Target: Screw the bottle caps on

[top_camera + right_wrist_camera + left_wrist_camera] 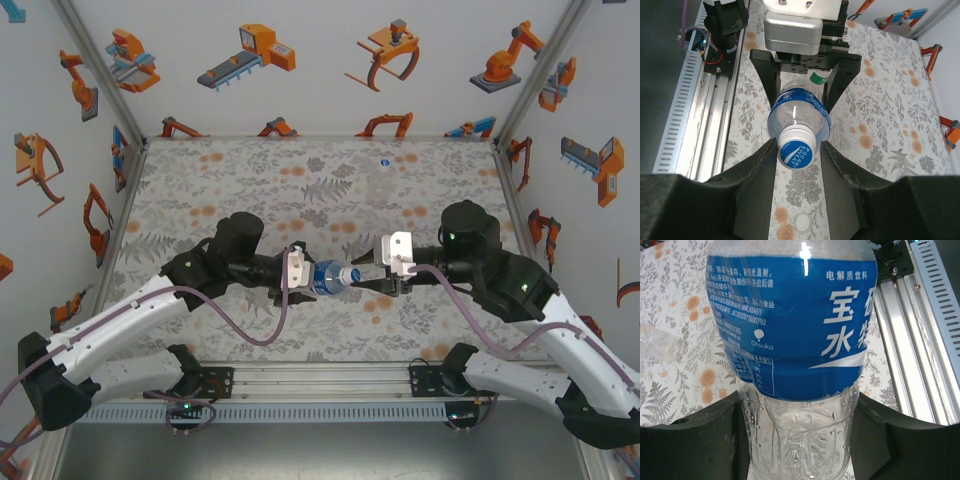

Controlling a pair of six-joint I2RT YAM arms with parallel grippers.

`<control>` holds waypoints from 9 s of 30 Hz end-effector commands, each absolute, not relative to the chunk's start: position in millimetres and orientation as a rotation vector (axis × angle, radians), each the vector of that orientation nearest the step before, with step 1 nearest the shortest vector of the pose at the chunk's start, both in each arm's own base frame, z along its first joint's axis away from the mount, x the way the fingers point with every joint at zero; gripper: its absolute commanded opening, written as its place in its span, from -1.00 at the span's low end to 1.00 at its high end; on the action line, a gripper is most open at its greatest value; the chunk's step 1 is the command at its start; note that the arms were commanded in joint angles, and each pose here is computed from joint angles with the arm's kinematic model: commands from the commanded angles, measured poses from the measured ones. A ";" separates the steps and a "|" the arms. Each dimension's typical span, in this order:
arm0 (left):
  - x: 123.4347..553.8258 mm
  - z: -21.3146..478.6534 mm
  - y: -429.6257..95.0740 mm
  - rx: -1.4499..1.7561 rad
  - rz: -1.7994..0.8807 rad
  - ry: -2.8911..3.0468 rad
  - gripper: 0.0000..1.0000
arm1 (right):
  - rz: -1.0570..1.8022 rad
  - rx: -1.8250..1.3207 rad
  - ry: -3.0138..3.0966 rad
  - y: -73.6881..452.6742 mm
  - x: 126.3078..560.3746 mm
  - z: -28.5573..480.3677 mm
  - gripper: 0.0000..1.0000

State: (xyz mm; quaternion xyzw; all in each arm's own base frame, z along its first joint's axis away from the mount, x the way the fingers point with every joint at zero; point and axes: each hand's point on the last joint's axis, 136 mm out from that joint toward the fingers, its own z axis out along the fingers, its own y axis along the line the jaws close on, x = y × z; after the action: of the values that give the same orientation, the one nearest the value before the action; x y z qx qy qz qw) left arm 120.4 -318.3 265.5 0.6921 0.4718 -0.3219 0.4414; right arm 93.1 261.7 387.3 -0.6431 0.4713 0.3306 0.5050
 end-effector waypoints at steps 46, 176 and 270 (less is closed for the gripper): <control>157.2 271.3 -336.5 1.666 -0.634 1.163 -1.00 | 1.101 -0.197 1.986 237.1 194.5 383.8 -0.11; 104.6 282.7 -309.2 1.712 -0.861 1.163 -1.00 | 0.974 -1.592 0.973 287.8 74.3 409.5 -0.15; 127.1 295.1 -336.2 1.559 -0.928 1.220 -1.00 | 0.990 -0.951 1.399 261.4 132.2 404.4 -1.00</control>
State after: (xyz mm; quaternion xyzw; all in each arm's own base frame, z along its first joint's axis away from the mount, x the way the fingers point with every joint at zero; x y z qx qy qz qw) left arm 106.0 -329.3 281.5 0.6658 0.4825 -0.4011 0.4038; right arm 100.8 261.6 401.9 -0.5163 0.5191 0.3944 0.5553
